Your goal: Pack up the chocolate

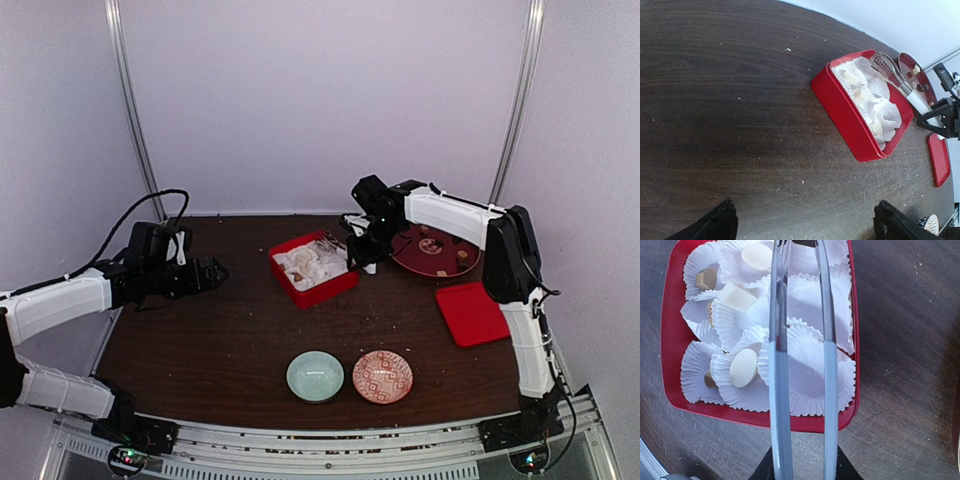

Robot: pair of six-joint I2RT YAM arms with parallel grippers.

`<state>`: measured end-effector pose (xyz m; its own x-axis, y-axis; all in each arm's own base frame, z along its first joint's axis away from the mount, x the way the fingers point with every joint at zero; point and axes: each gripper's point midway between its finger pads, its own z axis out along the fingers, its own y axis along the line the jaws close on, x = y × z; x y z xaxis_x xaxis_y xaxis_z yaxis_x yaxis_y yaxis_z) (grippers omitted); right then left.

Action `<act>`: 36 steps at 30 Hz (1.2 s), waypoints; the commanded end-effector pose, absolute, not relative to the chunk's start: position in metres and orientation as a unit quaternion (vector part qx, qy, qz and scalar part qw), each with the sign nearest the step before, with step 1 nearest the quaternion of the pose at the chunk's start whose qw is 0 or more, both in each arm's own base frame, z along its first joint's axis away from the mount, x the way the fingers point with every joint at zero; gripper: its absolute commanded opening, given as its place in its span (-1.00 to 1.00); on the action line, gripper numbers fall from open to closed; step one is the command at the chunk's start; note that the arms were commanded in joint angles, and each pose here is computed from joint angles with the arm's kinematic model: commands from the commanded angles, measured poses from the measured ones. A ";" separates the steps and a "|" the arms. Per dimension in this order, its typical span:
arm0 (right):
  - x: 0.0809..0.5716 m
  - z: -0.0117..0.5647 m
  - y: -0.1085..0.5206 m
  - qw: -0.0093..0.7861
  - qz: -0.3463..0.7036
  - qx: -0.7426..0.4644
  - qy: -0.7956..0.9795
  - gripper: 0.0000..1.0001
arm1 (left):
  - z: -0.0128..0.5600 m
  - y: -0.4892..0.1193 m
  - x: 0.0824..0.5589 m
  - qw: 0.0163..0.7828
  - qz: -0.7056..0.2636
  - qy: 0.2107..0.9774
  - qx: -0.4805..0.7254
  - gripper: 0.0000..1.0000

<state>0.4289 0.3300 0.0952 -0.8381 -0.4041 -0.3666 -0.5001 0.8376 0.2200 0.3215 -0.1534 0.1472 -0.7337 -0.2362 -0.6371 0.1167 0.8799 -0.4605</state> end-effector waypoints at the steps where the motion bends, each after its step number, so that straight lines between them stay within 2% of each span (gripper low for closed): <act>1: 0.441 0.119 0.332 0.189 0.152 -0.239 0.940 -0.41 | 0.157 -0.153 0.330 0.383 -0.250 0.889 -0.034 0.95; 5: 0.443 0.135 0.332 0.203 0.157 -0.237 0.937 -0.33 | 0.158 -0.154 0.329 0.384 -0.251 0.888 -0.034 0.95; 16: 0.429 0.200 0.301 0.252 0.162 -0.222 0.928 -0.32 | 0.165 -0.154 0.327 0.389 -0.255 0.884 -0.031 0.95; 24: 0.407 0.204 0.215 0.262 0.142 -0.152 0.943 -0.31 | 0.168 -0.156 0.328 0.392 -0.261 0.882 -0.028 0.95; 36: 0.344 0.154 0.068 0.224 0.071 0.004 0.972 -0.29 | 0.164 -0.161 0.331 0.385 -0.268 0.883 -0.022 0.95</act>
